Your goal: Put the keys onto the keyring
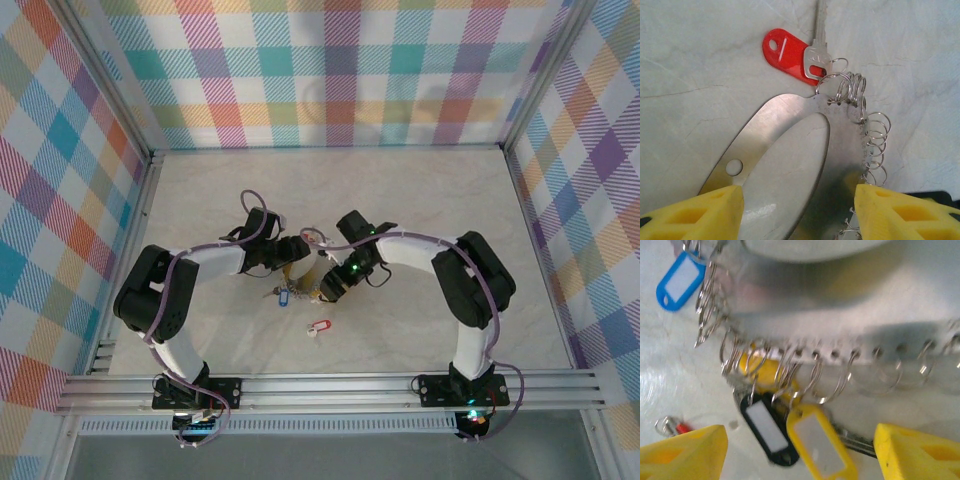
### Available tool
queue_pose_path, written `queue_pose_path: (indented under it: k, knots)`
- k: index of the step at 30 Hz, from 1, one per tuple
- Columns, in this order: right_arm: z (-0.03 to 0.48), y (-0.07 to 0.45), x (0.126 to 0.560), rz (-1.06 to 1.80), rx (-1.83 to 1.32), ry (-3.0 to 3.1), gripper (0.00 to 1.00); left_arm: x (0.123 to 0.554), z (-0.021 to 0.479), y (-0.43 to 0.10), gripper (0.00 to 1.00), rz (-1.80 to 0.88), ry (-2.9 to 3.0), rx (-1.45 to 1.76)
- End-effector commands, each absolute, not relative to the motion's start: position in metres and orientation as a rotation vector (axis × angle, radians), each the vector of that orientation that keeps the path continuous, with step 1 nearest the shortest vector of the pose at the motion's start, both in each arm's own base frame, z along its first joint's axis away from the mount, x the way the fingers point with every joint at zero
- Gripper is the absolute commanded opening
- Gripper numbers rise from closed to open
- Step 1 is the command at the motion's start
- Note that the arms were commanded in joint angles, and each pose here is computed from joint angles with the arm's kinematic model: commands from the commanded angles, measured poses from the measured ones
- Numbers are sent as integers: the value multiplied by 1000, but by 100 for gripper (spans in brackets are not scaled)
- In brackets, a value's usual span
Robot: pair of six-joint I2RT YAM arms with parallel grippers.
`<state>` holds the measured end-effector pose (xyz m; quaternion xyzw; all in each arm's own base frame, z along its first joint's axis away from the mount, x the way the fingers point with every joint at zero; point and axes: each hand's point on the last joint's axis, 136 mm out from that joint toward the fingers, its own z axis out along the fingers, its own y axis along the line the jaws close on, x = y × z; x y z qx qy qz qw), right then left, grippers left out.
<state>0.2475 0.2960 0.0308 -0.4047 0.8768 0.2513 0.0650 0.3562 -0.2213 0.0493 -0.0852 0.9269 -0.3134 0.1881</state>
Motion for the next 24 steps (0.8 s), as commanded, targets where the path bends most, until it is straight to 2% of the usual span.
queue_pose_path:
  k: [1,6,12,14,17,22,23,24]
  knots:
    - [30,284,208,836,-1245,2758,78,362,53,-216,61,-865,2593,-281]
    - [40,296,195,995,-1259,2782,78,362,51,-216,61,-867,2593,-287]
    - [73,323,175,1414,-1271,2646,77,365,52,-214,61,-849,2582,-289]
    - [84,328,177,1470,-1263,2588,78,366,53,-214,61,-849,2579,-292]
    - [96,326,198,1384,-1206,2541,78,366,58,-214,61,-853,2570,-289]
    - [95,293,259,993,-938,2591,80,364,72,-208,61,-818,2560,-249]
    - [90,283,271,869,-865,2632,79,364,77,-207,61,-818,2554,-243]
    - [84,272,283,744,-768,2689,74,364,80,-204,62,-811,2551,-239]
